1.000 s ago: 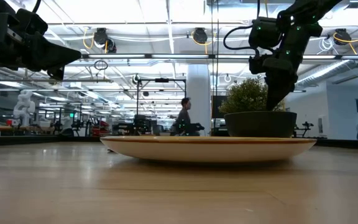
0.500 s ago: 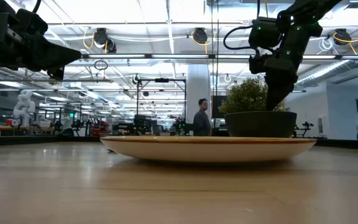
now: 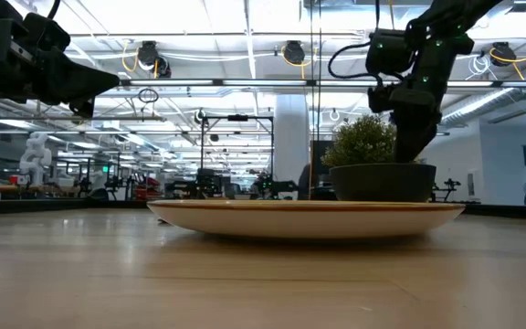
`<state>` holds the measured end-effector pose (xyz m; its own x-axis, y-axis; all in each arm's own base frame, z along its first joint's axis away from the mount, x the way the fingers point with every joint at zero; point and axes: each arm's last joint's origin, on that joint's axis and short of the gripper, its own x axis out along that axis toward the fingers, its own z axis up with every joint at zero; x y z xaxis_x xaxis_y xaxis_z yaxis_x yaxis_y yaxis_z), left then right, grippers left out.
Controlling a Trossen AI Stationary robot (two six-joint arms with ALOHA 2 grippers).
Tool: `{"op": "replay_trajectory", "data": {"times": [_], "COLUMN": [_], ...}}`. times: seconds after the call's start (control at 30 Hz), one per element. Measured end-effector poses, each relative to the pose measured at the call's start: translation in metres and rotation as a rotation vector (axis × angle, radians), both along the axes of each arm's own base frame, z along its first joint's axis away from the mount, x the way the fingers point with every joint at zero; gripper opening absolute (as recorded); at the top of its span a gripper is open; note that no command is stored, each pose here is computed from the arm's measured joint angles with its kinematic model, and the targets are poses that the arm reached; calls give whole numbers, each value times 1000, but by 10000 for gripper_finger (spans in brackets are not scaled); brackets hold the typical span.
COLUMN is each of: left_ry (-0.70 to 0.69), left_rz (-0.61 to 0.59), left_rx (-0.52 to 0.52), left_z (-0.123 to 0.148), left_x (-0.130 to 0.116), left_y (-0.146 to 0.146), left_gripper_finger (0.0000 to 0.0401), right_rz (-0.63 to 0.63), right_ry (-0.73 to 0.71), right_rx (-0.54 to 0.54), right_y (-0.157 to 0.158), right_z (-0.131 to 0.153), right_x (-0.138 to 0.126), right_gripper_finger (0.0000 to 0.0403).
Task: Set table place
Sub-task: Put the black bowl on top of the yellow plate
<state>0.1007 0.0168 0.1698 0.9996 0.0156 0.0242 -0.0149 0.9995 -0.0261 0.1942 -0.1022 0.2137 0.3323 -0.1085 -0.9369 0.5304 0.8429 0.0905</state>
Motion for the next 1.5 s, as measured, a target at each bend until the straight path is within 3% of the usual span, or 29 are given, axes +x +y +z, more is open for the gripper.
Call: {"op": "replay_trajectory", "data": {"times": [0.6, 1.03, 1.2, 1.5], "left_ry": [-6, -5, -5, -6], "left_rz": [1, 1, 1, 1], "left_rx": [3, 2, 1, 1], "left_z": [1, 1, 1, 1], "left_x": [0, 0, 0, 0], "left_y": [0, 0, 0, 0], "left_gripper_finger": [17, 17, 17, 17], "right_rz": [-10, 6, 26, 50], "right_ry": [122, 123, 108, 100], "right_rx": [56, 53, 74, 85], "right_y": [-17, -20, -19, -19], "right_z": [-35, -40, -40, -39], "right_x": [13, 15, 16, 16], "right_gripper_finger": [224, 222, 190, 93]}}
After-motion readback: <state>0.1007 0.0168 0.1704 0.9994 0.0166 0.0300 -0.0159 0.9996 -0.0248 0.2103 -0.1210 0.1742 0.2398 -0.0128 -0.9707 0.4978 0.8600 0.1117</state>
